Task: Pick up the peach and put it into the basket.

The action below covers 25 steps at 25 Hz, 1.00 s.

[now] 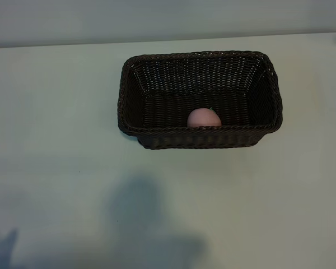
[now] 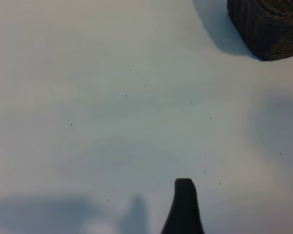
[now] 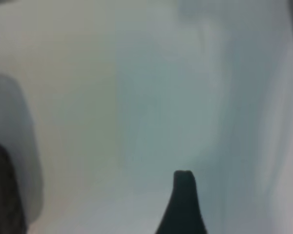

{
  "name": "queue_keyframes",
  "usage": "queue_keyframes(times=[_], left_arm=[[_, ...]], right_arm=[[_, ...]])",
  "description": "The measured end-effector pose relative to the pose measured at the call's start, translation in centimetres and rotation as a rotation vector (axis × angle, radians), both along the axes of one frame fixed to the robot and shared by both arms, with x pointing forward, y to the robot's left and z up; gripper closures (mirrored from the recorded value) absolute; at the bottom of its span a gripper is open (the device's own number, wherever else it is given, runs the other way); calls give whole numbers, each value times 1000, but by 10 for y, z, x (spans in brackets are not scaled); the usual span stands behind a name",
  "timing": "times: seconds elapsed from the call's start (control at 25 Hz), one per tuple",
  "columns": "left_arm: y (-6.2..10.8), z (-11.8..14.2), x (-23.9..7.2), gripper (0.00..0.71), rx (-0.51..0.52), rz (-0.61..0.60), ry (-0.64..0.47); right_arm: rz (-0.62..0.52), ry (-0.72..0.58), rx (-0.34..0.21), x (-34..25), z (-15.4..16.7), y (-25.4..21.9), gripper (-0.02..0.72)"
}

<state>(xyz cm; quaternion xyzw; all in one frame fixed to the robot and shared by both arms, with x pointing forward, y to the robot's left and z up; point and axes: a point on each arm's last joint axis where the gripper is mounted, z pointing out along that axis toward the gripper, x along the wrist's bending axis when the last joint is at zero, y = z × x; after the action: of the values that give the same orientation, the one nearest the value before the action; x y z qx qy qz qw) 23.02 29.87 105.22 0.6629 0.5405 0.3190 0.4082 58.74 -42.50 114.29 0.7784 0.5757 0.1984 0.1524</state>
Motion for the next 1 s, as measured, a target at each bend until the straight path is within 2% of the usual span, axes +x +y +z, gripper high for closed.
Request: queue_keyframes(times=[0.2, 0.28, 0.44, 0.6, 0.72, 1.0], left_arm=[[0, 0, 0, 121, 1, 0, 0], [0, 0, 0, 121, 1, 0, 0], [0, 0, 0, 121, 1, 0, 0], [0, 0, 0, 121, 1, 0, 0], [0, 0, 0, 121, 1, 0, 0], [0, 0, 0, 121, 1, 0, 0]], right_arm=[[25, -201, -39, -66, 71, 33, 137], [58, -290, -76, -101, 96, 52, 137], [128, -418, -162, -167, 125, 88, 137], [152, -499, -272, -235, 128, 110, 137], [145, -556, -317, -282, 118, 117, 137], [135, -700, -319, -365, 77, 127, 138]])
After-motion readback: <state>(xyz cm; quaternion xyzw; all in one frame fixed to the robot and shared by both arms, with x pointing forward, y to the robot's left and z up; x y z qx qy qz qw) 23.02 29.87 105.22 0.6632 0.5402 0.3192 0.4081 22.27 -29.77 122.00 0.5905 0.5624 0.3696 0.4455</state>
